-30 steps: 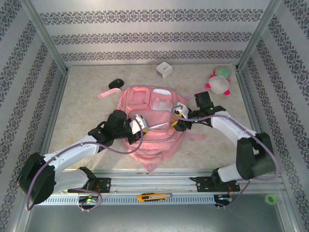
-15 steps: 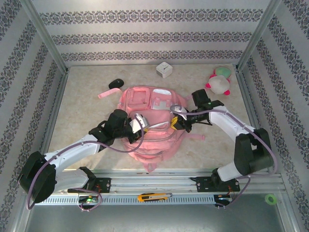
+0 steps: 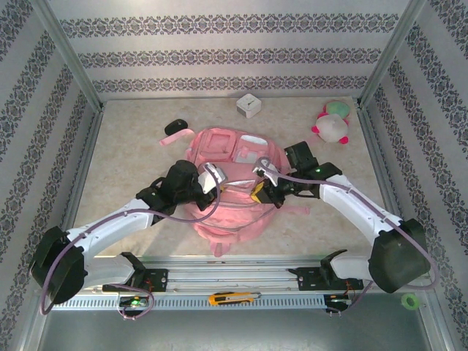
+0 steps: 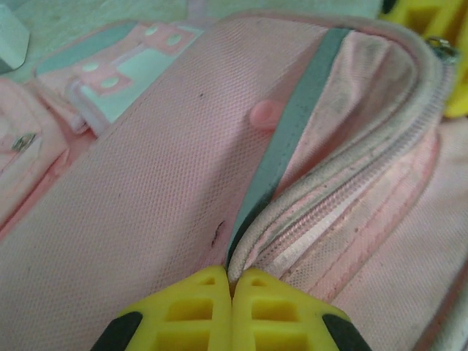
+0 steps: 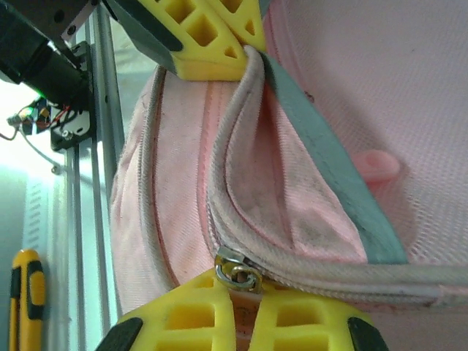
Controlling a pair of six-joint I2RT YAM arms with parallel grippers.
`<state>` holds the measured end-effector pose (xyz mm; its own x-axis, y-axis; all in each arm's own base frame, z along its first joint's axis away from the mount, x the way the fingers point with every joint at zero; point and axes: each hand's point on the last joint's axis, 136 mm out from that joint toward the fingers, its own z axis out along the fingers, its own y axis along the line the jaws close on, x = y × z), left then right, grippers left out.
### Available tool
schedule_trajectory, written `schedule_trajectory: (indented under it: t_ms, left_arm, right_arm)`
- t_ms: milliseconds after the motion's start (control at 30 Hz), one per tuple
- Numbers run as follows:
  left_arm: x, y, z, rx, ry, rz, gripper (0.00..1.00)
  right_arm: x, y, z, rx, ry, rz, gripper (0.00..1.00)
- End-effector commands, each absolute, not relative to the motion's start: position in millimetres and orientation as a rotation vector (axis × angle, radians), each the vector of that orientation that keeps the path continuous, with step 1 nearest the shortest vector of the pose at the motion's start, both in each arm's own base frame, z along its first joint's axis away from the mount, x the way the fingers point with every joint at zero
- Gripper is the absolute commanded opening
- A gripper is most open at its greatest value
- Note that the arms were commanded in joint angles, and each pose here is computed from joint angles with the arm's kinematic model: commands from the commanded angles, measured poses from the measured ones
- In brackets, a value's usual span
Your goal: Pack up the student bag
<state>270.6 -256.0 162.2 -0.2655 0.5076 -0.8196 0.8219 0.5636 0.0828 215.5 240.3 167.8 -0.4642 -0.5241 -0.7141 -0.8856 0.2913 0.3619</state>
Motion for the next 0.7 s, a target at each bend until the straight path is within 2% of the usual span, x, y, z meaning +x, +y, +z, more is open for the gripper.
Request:
schedule_trajectory:
  t_ms: [0,100,233,467,500,600,667]
  left_arm:
    - [291,-279,206,0.946,1.833,-0.483,0.0]
    - [288,-286,204,0.95,1.831,-0.514,0.0]
    - [289,-278,200,0.895,1.911,-0.485,0.0]
    - [290,-284,197,0.769,1.94,-0.529,0.0]
    - [291,-285,194,0.767,1.952,-0.528,0.0]
    - [292,-287,188,0.792,1.964,-0.519,0.0]
    - [291,-288,186,0.816,1.953,-0.513,0.0]
  right_arm:
    - [192,264,194,-1.155,2.153,1.229,0.0]
    - [205,248,189,-1.047,2.244,1.143,0.0]
    - [241,207,184,-0.631,2.47,1.006,0.0]
    - [194,257,195,-0.706,2.536,1.3,0.0]
    - [193,261,192,-0.655,2.567,1.328,0.02]
    - [192,268,184,-0.548,2.637,1.382,0.19]
    - [197,269,180,-0.478,2.646,1.393,0.26]
